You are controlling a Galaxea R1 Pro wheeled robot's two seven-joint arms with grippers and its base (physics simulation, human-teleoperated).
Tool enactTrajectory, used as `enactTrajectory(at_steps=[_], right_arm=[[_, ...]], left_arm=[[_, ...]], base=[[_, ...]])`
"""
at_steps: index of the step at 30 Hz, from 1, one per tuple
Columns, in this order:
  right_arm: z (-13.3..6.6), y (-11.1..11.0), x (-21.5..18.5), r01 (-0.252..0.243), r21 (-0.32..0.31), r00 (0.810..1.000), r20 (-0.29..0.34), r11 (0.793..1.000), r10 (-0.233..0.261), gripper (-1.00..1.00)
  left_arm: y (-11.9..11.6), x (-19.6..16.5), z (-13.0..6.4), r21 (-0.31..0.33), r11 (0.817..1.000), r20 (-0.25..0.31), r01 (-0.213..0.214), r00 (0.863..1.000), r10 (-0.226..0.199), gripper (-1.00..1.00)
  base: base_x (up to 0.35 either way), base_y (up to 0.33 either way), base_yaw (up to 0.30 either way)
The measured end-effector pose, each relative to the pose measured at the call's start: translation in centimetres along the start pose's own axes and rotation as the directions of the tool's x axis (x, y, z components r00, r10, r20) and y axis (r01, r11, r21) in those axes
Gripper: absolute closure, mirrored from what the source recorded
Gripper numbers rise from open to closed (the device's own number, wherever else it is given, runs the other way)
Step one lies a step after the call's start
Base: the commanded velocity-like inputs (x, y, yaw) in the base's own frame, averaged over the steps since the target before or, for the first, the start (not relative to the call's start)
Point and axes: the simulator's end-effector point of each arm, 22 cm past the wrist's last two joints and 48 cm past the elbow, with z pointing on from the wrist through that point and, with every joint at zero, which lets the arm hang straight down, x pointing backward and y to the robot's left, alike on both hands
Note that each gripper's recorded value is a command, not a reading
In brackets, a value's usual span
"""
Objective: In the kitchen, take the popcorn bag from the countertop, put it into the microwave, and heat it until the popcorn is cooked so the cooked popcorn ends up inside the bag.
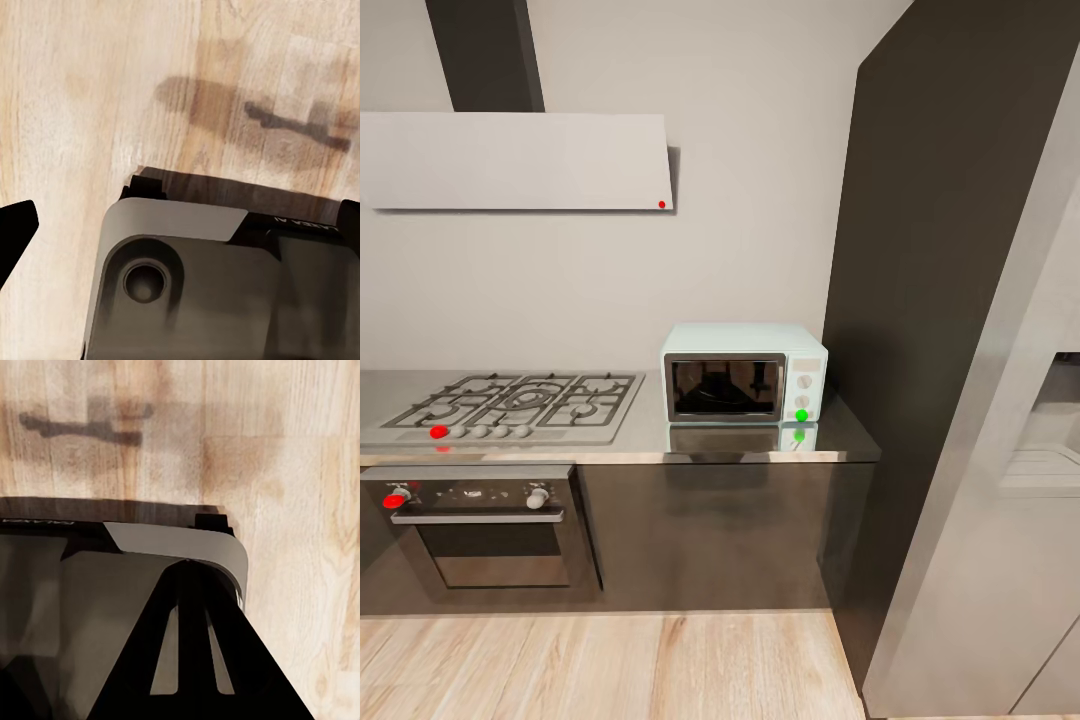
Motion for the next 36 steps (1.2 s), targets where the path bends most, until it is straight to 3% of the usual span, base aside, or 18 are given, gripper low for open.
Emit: enactTrajectory(at_steps=[15,19,21,24,36], right_arm=[[0.0,0.1,-0.1,-0.007,-0.001,1.0,0.003,1.0,0.007,1.0],[0.2,2.6,0.1,0.001,-0.034,1.0,-0.001,0.999,-0.001,1.0],[0.1,0.9,0.1,-0.002,-0.012,1.0,-0.001,1.0,0.002,1.0],[-0.5,-4.4,0.1,-0.006,0.057,1.0,0.0,0.998,0.006,1.0],[-0.5,-4.2,0.2,0.002,0.054,1.0,0.0,0.999,-0.002,1.0]], left_arm=[[0.0,0.0,0.0,0.0,1.0,0.0,-0.001,1.0,0.001,-1.0],[0.0,0.0,0.0,0.0,1.0,0.0,-0.002,1.0,0.002,-1.0],[0.0,0.0,0.0,0.0,1.0,0.0,-0.001,1.0,0.001,-1.0],[0.2,-0.1,0.0,-0.005,1.0,0.001,0.013,1.0,-0.013,-1.0],[1.1,-0.3,-0.1,-0.015,1.0,0.004,0.014,1.0,-0.014,-1.0]], base=[[0.0,0.0,0.0],[0.0,0.0,0.0],[0.0,0.0,0.0],[0.0,0.0,0.0],[0.0,0.0,0.0]])
